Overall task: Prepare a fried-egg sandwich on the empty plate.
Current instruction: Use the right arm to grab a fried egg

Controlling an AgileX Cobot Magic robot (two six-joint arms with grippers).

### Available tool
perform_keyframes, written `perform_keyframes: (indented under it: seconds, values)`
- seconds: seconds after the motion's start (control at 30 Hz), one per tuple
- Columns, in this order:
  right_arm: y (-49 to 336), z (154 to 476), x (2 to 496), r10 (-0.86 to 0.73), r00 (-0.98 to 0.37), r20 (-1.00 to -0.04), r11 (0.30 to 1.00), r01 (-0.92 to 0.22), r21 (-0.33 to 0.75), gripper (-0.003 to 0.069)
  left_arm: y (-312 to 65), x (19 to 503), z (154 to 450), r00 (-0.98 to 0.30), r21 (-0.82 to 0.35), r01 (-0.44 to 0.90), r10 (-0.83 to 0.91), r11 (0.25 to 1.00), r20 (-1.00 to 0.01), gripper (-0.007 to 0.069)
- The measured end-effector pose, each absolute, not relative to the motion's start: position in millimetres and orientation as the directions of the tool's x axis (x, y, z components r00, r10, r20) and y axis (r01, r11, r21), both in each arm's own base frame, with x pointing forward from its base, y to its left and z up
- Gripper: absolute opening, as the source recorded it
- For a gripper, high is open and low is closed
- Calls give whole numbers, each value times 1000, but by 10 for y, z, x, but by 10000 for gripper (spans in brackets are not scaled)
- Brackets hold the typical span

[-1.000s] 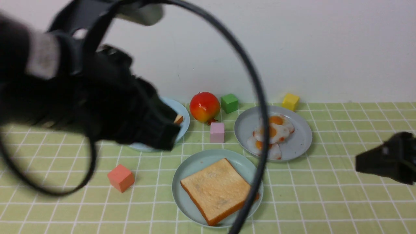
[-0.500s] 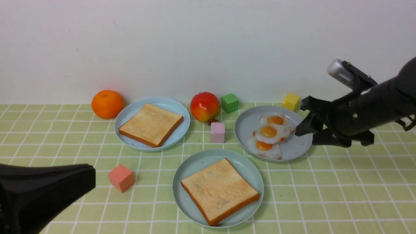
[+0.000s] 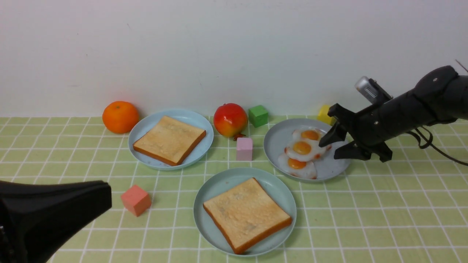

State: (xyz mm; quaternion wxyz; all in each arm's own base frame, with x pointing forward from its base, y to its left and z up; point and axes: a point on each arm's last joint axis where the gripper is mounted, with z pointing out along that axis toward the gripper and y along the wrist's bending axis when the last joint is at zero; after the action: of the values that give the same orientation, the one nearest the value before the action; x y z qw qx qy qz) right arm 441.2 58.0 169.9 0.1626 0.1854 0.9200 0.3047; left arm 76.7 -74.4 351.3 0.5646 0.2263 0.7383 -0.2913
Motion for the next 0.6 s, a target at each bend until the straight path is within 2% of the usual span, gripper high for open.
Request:
perform_keyframes:
  seconds: [0.37, 0.6]
  values:
    - [607, 1513, 4541, 495, -851, -178, 691, 261, 674, 368, -744, 768, 3515, -259, -175, 663, 4, 728, -966, -13]
    - [613, 1435, 4623, 503, -846, -179, 682, 261, 684, 368, -744, 768, 3516, -259, -176, 663, 2, 727, -966, -13]
